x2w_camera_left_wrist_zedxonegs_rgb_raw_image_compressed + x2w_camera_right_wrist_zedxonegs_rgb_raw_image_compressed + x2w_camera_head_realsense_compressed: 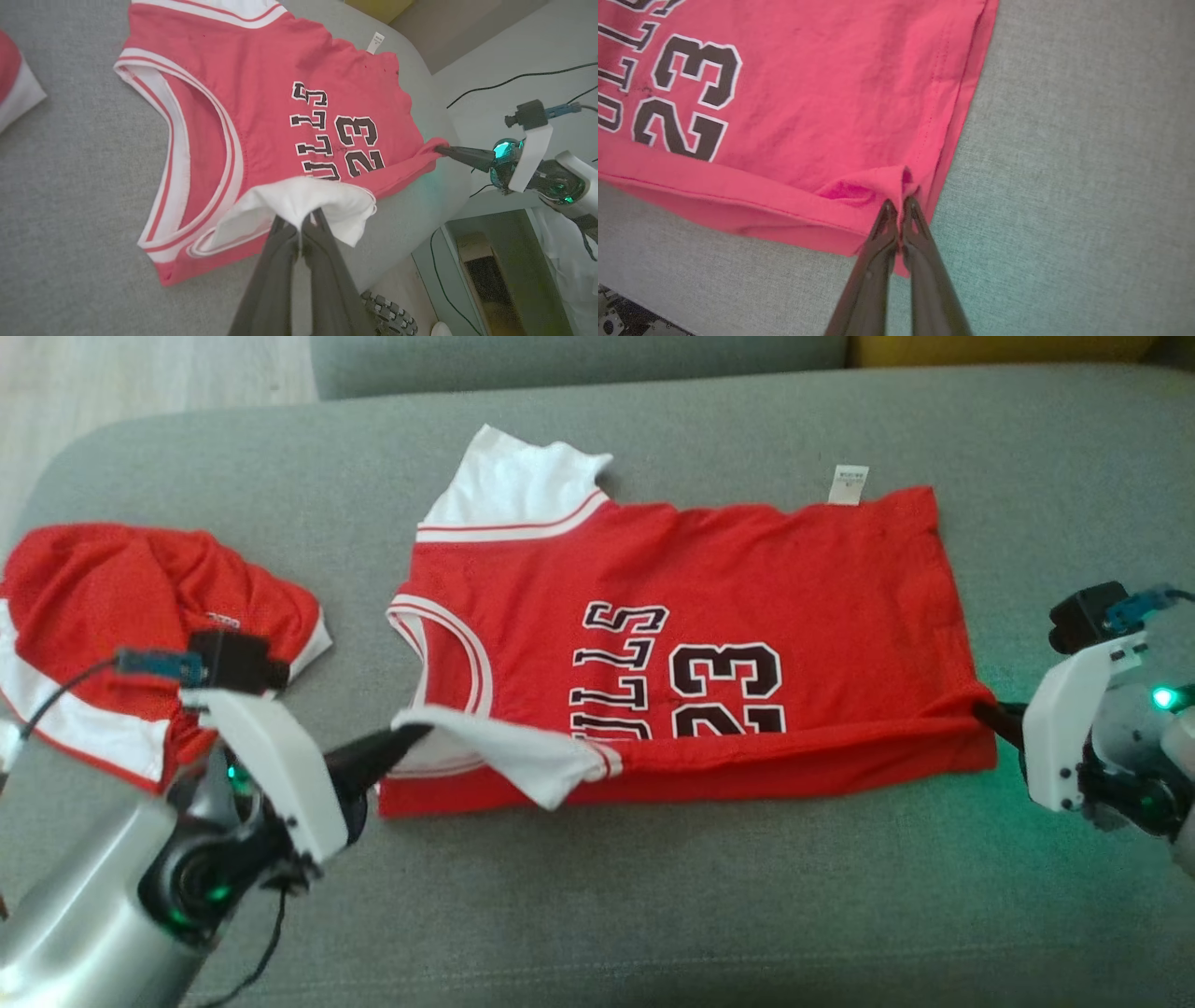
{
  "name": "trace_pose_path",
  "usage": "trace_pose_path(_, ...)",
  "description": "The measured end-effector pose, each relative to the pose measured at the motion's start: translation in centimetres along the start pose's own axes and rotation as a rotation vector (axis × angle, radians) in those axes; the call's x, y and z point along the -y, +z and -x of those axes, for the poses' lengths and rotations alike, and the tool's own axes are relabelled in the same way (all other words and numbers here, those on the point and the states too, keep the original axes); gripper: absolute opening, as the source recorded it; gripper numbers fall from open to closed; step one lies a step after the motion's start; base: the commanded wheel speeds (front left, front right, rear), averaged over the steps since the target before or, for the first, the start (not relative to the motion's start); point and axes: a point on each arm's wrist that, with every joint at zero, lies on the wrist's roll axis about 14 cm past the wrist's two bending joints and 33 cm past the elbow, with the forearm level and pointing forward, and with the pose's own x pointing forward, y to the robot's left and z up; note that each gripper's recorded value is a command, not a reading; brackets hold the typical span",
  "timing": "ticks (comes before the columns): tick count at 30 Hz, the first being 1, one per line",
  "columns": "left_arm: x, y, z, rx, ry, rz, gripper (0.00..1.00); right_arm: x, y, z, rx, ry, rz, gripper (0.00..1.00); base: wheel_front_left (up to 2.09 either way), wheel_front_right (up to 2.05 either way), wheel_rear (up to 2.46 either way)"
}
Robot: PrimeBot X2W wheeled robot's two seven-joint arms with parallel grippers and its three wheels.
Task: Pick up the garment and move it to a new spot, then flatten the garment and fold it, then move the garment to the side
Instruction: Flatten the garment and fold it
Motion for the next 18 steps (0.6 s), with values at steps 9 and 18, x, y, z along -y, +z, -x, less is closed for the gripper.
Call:
trace_pose_path(9, -1.9, 2.8, -3.5, 0.014, 0.042, -0.013, 0.0, 0.3, 0.9, -1.9, 0.009, -0.005, -0.001, 0.0, 0.0, 0.0, 0.0)
trace_pose_path(18, -4.3, 6.2, -5.6, 0.174, 0.164, -0.02, 1.0, 1.8, 3.4, -2.8, 0.155, -0.06, -0.047, 1.0, 0.0, 0.0, 0.0)
